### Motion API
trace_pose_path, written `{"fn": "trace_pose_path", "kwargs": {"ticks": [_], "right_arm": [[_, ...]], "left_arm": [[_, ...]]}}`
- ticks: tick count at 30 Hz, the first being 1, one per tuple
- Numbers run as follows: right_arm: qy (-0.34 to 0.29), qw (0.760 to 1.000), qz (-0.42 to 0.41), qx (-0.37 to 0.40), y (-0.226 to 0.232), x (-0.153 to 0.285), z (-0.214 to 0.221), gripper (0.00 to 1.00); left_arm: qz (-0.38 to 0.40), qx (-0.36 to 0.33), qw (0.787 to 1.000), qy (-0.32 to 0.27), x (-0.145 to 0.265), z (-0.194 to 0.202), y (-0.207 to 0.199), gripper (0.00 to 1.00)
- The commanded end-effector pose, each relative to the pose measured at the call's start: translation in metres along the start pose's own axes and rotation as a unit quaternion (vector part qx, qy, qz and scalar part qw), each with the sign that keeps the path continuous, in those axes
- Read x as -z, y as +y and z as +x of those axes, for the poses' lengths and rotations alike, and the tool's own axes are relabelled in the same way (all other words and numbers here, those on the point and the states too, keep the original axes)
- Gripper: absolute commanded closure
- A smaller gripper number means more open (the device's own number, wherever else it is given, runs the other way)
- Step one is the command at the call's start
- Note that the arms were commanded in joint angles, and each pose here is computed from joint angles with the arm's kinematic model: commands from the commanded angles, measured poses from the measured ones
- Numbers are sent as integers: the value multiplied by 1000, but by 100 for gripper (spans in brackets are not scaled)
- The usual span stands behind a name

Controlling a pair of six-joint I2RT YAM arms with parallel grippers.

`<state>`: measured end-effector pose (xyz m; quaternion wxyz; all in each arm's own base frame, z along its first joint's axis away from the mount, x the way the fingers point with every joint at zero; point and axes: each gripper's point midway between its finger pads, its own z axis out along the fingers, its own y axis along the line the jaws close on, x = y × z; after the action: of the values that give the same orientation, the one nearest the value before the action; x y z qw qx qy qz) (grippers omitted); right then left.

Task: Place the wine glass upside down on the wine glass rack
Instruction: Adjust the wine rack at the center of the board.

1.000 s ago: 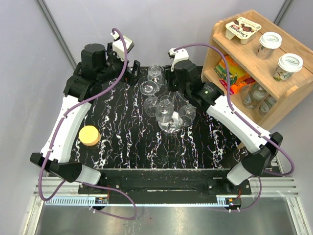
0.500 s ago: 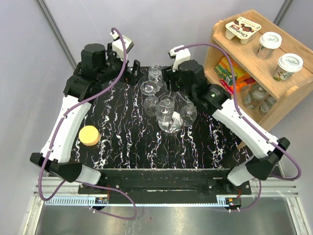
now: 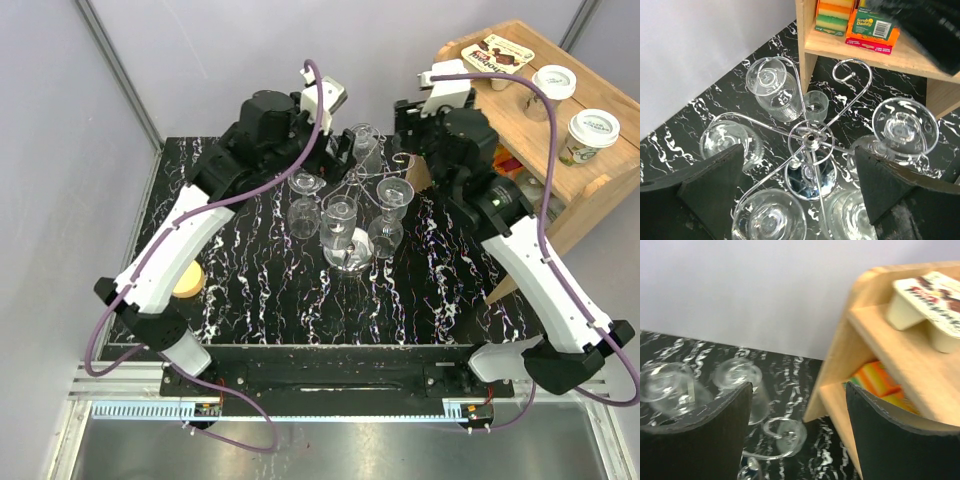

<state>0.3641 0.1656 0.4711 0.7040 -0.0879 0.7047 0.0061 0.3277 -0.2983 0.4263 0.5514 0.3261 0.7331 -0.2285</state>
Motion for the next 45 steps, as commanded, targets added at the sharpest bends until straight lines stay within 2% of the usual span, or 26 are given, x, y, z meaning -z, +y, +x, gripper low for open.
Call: {"fn": "trace_pose_path", "kwargs": {"ticks": [1, 6, 9, 13, 23, 31, 45], "right_arm": [[-44, 995, 84, -11, -60, 11, -27, 19], [-58, 990, 126, -18, -95, 27, -32, 18], [-63, 988, 138, -19, -107, 35, -33, 18], [-60, 988, 142, -19, -113, 40, -27, 17], [-55, 990, 129, -20, -109, 43, -17, 17], [-48, 992, 119, -21, -105, 42, -12, 17], [-40, 993, 112, -15, -102, 41, -5, 17]], "left_arm": [[-47, 48, 998, -14, -9, -18, 2, 5], [-47, 60, 997, -4, -28, -14, -12, 10], [-51, 65, 997, 5, -38, -8, -16, 18], [-55, 66, 996, 17, -49, 2, -19, 24], [-79, 39, 995, 39, -65, 19, -13, 34], [-81, 28, 995, 42, -69, 26, -11, 54], [-83, -29, 995, 50, -59, 31, -5, 67]]}}
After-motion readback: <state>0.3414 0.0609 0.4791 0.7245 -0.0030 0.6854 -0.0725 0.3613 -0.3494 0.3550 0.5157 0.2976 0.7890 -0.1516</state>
